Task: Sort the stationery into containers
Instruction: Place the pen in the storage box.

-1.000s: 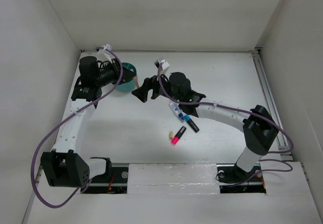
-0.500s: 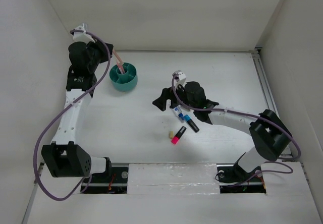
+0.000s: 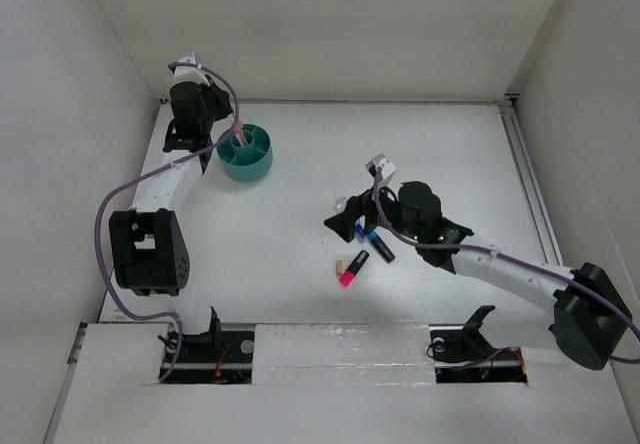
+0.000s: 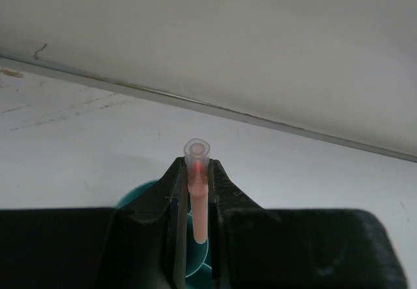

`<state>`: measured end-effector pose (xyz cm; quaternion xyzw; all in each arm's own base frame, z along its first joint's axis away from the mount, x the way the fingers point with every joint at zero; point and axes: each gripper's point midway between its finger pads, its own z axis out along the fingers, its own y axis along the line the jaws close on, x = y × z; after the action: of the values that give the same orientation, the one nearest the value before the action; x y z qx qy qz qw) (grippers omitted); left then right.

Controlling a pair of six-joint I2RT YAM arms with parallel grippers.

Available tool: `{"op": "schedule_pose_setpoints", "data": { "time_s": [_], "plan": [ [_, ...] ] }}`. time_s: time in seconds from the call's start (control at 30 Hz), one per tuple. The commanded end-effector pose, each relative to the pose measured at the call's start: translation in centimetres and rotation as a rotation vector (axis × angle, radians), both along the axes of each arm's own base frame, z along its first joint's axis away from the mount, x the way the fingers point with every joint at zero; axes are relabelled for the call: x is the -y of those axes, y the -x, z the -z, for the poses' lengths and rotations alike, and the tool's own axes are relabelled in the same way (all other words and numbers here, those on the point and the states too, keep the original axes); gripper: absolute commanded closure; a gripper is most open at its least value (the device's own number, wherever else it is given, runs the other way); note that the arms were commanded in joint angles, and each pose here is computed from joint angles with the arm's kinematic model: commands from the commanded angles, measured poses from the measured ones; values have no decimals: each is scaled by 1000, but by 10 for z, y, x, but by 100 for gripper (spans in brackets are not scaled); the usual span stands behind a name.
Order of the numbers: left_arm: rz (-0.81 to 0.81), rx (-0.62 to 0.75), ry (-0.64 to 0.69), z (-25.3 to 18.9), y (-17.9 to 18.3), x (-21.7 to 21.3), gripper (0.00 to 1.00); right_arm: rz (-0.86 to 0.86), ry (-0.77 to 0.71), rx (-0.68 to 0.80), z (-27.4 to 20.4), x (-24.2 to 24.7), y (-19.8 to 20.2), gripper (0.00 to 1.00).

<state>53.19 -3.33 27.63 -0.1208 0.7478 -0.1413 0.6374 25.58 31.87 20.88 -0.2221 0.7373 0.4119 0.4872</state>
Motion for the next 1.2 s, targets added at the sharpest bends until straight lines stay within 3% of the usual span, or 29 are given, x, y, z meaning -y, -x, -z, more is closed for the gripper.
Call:
{"op": "schedule_pose_setpoints", "data": {
  "time_s": [0.0,0.53,0.7,0.83,1.1,1.17],
  "plan": [
    [-7,149,-37,-41,-2,2,100,23,51,24,7,11,4,0],
    [-10,39,-111,25,-6,5,100,31,63,54,2,24,11,0],
    [12,39,-108,27,-3,8,90,40,62,57,1,27,13,0],
    [13,45,-117,27,2,8,70,49,68,54,5,32,16,0],
    [28,71,-100,14,9,11,55,77,79,50,5,40,14,0],
    [22,130,-70,-20,14,12,34,111,91,45,7,45,8,0]
  ]
}}
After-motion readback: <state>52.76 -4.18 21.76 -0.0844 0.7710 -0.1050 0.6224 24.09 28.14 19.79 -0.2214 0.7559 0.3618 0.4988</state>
